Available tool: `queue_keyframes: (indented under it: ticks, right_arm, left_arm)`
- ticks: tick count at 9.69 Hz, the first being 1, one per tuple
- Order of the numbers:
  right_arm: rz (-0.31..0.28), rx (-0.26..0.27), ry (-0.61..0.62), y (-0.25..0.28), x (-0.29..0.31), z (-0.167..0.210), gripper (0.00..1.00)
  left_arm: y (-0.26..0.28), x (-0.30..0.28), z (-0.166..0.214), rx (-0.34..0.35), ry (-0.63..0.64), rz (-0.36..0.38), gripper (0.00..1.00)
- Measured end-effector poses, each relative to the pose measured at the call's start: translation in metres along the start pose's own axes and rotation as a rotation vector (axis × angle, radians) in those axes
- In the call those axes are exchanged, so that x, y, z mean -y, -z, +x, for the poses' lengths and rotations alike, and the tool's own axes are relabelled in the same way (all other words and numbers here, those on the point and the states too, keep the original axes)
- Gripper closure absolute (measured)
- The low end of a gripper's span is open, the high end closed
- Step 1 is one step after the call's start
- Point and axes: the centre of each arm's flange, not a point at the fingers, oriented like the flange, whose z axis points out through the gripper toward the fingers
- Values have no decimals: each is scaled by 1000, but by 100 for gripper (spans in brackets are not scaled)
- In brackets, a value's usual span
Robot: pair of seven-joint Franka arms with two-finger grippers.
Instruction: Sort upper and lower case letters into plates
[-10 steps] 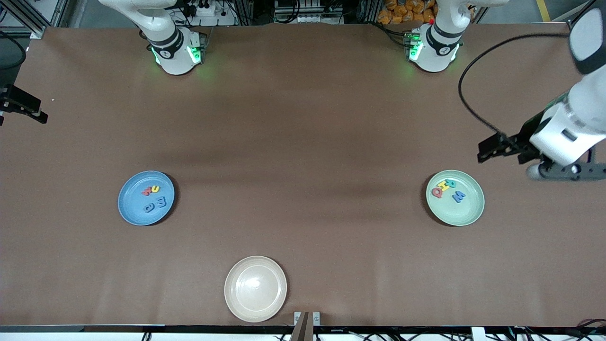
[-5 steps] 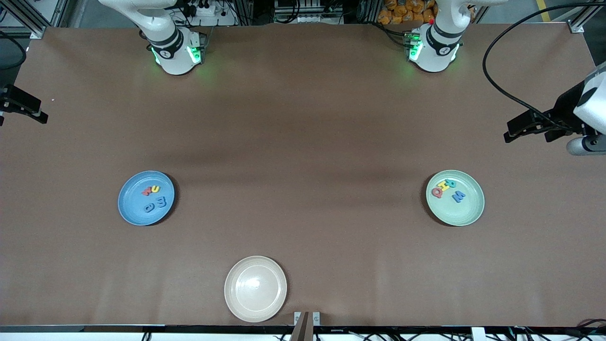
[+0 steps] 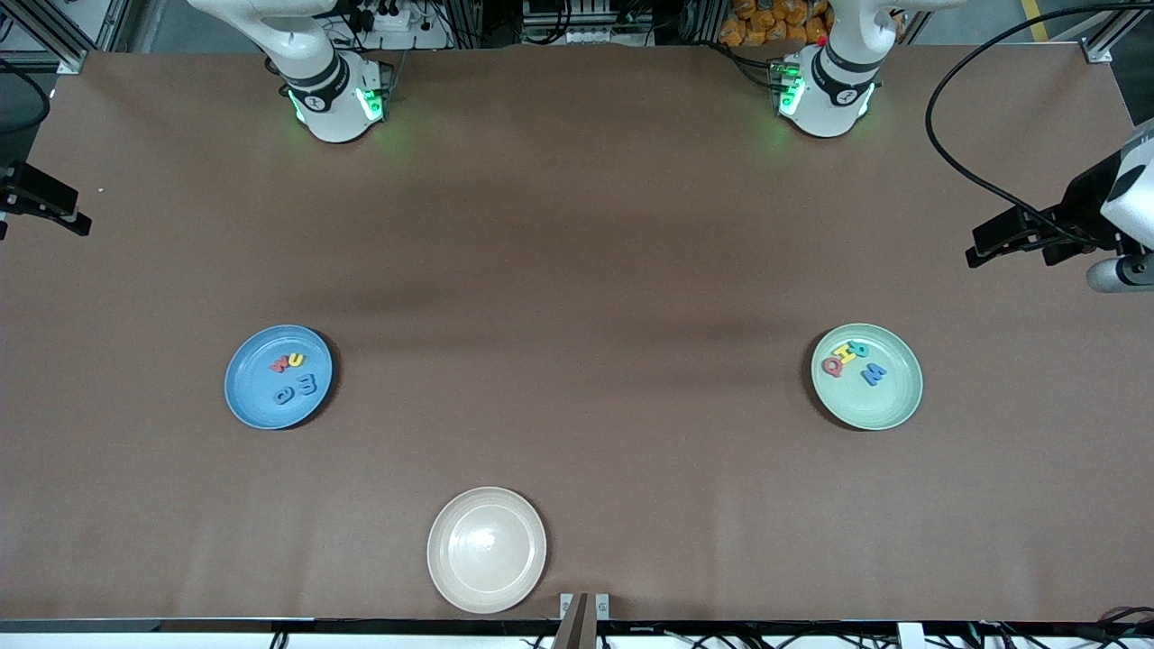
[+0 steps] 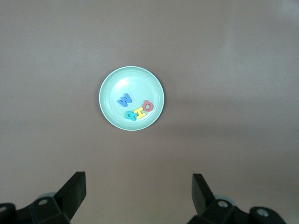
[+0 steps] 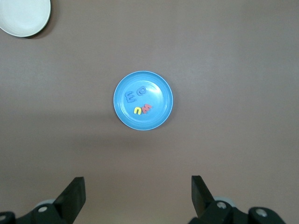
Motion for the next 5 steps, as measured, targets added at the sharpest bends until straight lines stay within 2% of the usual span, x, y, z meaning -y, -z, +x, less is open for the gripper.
queue_keyframes:
  ticks: [5]
  right_arm:
    - [0,0,0,0,0,0,0]
  left_arm:
    - [0,7,1,-1,-50,10,0]
